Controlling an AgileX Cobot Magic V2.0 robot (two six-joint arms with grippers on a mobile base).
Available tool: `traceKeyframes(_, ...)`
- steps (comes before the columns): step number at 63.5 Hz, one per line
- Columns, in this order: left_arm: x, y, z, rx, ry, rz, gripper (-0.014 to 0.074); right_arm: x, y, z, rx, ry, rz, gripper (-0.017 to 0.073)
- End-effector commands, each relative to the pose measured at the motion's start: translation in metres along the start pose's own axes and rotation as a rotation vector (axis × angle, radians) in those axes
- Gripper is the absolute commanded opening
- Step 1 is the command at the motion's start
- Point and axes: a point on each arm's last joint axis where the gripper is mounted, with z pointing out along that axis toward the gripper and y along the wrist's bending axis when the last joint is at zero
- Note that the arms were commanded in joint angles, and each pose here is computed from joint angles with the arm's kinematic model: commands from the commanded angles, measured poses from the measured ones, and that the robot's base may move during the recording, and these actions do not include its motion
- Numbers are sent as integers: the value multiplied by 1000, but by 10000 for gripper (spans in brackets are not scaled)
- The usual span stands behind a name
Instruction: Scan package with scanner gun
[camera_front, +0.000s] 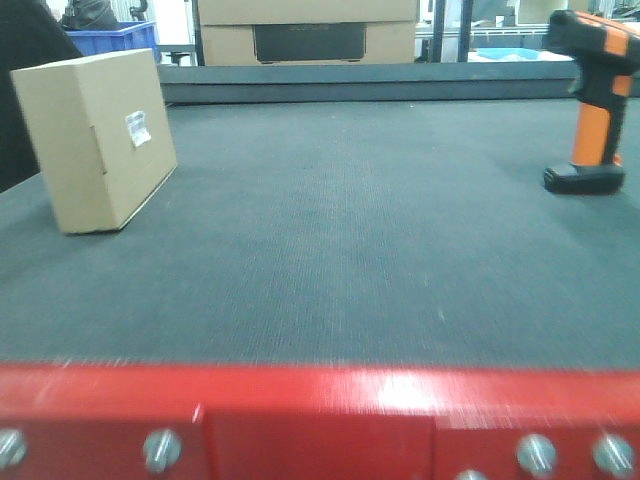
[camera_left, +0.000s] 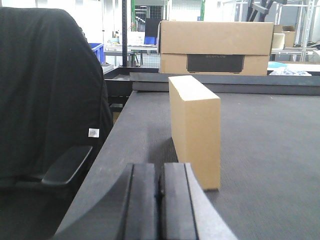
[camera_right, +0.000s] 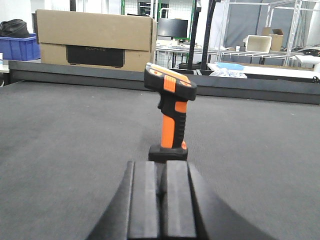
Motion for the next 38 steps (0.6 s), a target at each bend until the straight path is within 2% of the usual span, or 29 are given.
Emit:
traceKeyframes(1,-3,0,0,3,-25,-14,-102,-2,0,0,0,-23,-9,-162)
traceKeyframes(38,-3,0,0,3,-25,-14,-102,-2,0,0,0,-23,-9,-162)
